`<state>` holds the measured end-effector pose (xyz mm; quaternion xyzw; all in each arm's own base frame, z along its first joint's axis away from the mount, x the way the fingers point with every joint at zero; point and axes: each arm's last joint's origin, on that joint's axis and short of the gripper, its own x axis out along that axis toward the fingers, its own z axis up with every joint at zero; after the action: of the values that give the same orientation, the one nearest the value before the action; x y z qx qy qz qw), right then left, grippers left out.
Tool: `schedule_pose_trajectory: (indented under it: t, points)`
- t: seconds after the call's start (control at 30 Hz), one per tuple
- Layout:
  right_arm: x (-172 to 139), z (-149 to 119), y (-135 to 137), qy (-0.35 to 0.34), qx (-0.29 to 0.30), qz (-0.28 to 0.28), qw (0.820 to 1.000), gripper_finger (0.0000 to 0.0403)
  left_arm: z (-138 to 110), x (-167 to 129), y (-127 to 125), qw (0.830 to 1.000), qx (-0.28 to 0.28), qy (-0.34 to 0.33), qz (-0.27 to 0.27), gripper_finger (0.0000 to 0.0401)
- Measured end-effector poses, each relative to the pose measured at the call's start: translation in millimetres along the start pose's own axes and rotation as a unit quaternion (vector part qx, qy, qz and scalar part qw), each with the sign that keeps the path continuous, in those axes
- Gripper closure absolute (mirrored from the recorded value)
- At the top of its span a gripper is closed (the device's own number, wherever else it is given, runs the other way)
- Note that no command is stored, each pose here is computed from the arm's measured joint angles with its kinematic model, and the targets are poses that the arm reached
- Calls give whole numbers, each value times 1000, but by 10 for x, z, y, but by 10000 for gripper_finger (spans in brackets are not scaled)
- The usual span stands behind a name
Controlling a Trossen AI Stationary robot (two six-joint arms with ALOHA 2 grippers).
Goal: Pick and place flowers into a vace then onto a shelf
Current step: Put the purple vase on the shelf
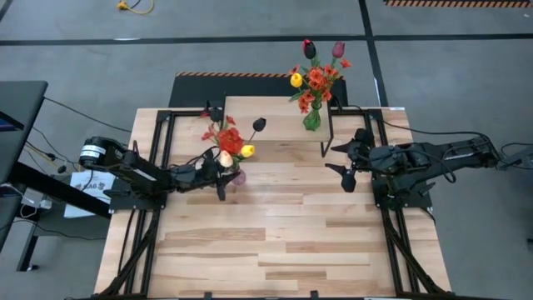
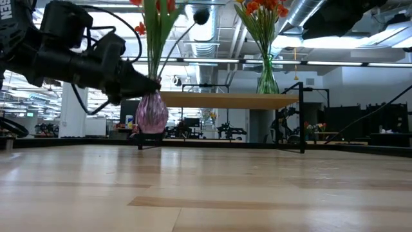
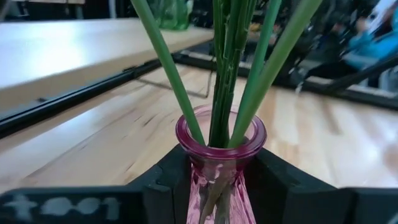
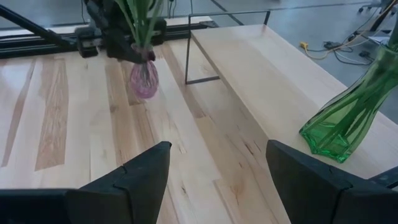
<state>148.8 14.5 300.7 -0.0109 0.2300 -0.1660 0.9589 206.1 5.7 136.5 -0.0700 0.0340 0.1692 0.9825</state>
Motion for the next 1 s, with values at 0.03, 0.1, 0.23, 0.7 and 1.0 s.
schedule_pose_trajectory:
  t: [0.03,0.1,0.23,0.7,1.0]
  points:
    - [0,0,1,0,0,0,1000,143,18,3,-17,1000,-4,-7,-7,297]
    - [0,0,0,0,0,0,1000,143,70,26,-65,999,-11,-21,-22,295]
    - [0,0,0,0,0,0,1000,143,207,87,-154,998,-16,-42,-45,292]
    - [2,-5,0,2,-1,0,1000,143,979,60,-234,998,62,-18,19,295]
    - [1,-4,0,2,-1,0,1000,143,1484,10,-60,990,109,-8,93,296]
